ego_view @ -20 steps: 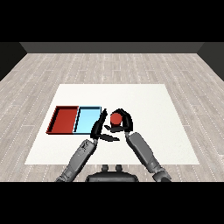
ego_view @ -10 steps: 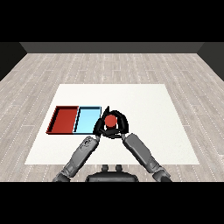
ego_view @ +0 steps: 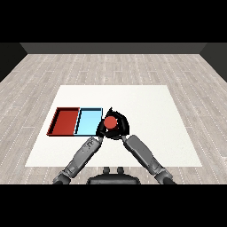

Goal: Pick the red can and put it in the red box

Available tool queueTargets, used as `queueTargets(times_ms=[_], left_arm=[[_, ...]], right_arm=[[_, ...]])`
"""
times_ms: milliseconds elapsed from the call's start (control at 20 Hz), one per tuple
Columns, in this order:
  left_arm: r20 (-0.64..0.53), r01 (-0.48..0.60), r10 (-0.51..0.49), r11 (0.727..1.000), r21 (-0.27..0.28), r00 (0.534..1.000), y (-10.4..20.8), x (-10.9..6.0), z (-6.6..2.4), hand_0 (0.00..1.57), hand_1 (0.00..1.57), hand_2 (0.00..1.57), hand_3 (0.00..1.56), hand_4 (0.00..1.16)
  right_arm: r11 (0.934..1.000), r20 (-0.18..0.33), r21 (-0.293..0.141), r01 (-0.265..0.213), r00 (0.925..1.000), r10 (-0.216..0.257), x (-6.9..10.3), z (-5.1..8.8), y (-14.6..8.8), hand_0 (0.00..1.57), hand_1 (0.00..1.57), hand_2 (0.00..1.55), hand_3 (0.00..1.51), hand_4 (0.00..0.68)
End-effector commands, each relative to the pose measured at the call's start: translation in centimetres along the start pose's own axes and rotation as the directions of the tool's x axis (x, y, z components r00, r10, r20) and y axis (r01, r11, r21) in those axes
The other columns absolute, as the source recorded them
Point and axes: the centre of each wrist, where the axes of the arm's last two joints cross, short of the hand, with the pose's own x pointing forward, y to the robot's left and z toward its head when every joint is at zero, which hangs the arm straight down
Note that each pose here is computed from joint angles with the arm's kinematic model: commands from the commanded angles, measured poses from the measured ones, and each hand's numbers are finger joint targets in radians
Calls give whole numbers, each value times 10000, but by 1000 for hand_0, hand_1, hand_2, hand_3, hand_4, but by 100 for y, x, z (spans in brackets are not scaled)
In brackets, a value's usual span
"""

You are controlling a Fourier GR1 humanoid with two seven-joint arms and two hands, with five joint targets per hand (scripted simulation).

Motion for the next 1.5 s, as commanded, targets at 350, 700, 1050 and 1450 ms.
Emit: queueTargets(times_ms=[350, 700, 1050, 1450], left_arm=[[-376, 271, -249, 9978, 607, 9990, -315, 15, 109, 1571, 1571, 1520, 1421, 904], [-207, 896, -881, 9917, 927, 9959, -338, -78, 13, 1571, 1571, 1452, 1300, 881], [-219, 652, -628, 9887, 1348, 9978, -116, 11, -269, 1571, 1571, 1522, 1426, 880], [115, 312, -331, 9900, 1375, 9994, -184, 29, -55, 1571, 1571, 1569, 1491, 1140]], right_arm=[[9986, -7, 367, 392, 9992, -392, 24, 124, 141, 1493, 1493, 1446, 1398, 522], [9993, 364, 263, 265, 9990, -274, 106, 30, 155, 1478, 1478, 1437, 1390, 558], [9993, 545, 307, 235, 9982, -252, 120, -1, 84, 1516, 1516, 1460, 1398, 544], [9922, 346, 677, 1049, 9936, -1074, 21, 0, 86, 763, 763, 612, 0, 0]])
